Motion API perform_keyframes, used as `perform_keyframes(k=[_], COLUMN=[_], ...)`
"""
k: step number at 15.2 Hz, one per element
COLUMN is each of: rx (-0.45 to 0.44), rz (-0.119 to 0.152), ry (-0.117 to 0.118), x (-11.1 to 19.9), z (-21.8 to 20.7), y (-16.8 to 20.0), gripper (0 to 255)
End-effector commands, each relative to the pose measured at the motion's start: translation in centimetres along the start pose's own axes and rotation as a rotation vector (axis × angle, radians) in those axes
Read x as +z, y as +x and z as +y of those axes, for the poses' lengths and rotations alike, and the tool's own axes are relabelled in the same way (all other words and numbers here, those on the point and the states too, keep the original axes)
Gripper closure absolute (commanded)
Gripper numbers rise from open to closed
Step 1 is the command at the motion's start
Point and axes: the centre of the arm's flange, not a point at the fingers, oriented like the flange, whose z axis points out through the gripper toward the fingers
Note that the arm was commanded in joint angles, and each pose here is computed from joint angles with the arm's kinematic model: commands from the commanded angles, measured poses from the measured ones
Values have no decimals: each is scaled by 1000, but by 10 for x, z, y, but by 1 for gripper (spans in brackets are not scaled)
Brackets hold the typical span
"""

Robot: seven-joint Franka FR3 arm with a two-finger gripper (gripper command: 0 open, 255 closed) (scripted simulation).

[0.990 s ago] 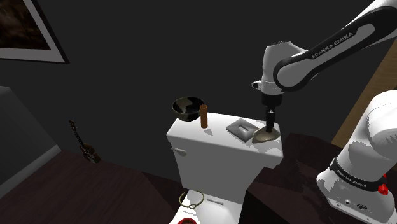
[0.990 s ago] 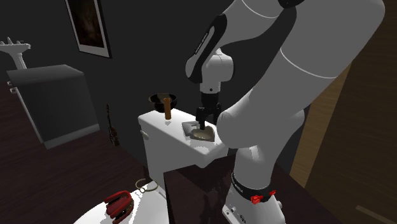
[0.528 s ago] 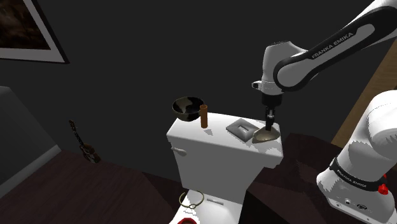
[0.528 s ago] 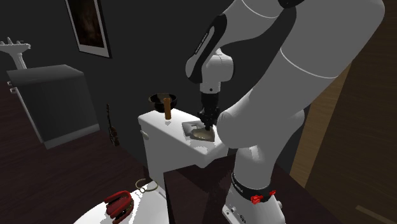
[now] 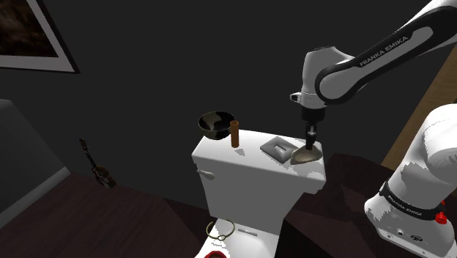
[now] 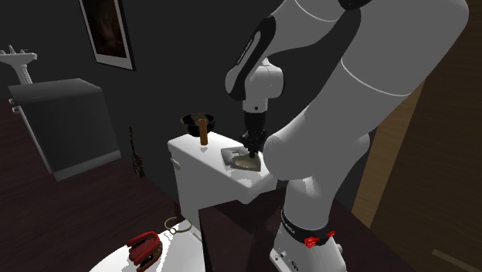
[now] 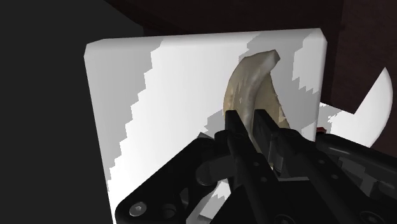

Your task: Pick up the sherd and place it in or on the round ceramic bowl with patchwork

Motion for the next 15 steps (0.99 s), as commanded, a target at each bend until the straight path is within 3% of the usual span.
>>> perform_keyframes(k=[1, 15], rx=[0, 0], rz=[0, 0], ry=[0, 0], x=[-7, -81], z=[-1, -9], y=[-1, -8], gripper=[255, 255])
